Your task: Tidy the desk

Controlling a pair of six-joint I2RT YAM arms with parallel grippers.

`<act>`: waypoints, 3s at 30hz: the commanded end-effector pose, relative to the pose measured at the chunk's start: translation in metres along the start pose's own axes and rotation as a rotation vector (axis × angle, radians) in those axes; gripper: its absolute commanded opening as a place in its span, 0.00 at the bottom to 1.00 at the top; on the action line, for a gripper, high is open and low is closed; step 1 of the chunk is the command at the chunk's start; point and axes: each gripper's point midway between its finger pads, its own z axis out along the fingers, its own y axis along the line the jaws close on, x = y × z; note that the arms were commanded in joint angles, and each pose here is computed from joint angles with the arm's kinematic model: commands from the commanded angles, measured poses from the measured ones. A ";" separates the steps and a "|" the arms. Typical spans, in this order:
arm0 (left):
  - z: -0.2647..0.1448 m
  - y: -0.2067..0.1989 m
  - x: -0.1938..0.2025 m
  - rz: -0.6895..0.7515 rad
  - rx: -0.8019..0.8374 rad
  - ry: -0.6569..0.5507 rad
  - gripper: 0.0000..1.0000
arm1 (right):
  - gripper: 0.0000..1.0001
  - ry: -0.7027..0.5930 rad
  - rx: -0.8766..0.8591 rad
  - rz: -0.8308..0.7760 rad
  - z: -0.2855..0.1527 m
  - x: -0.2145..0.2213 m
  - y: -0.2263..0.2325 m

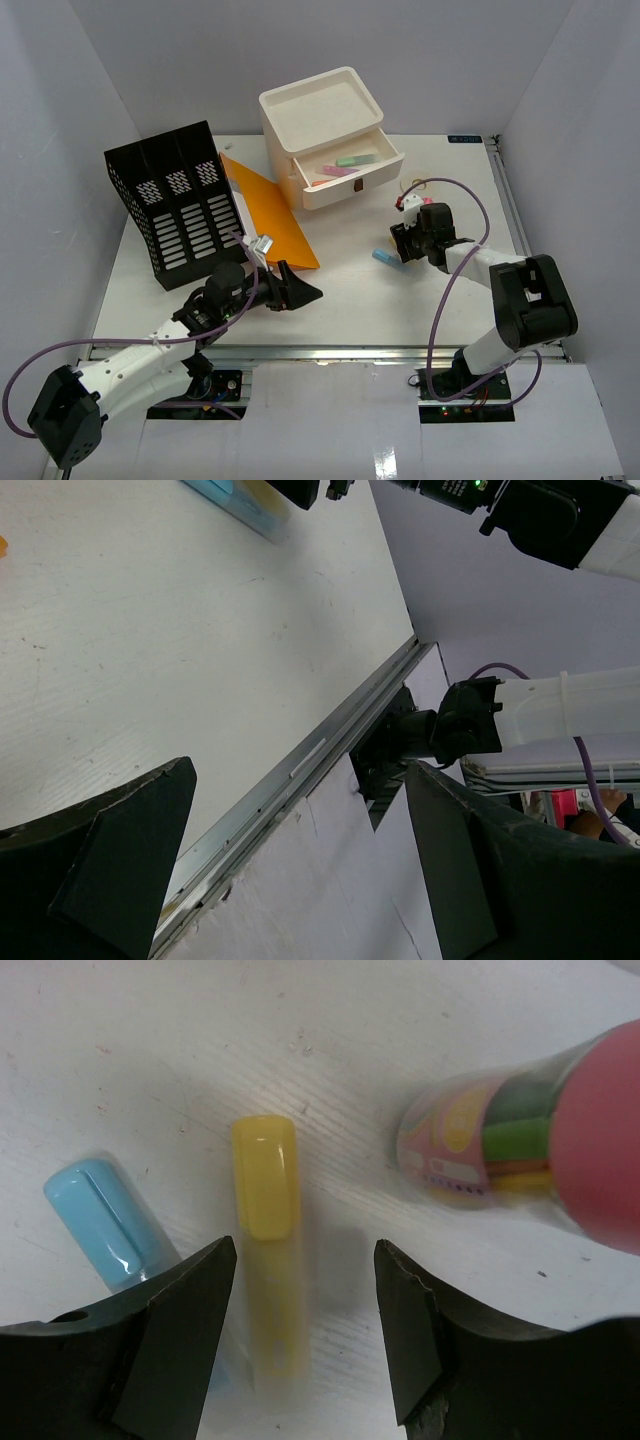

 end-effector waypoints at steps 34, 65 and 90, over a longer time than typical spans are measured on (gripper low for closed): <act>0.017 -0.001 0.008 0.031 -0.025 0.025 0.98 | 0.11 -0.556 -0.220 -0.886 -0.162 -0.248 0.028; 0.075 -0.019 0.005 0.308 -0.088 0.120 0.98 | 0.83 -0.668 -0.221 -0.809 -0.143 -0.367 0.057; 0.240 0.021 0.009 -0.244 -0.788 0.252 0.79 | 0.91 -0.480 -0.351 0.335 -0.170 -0.046 -0.061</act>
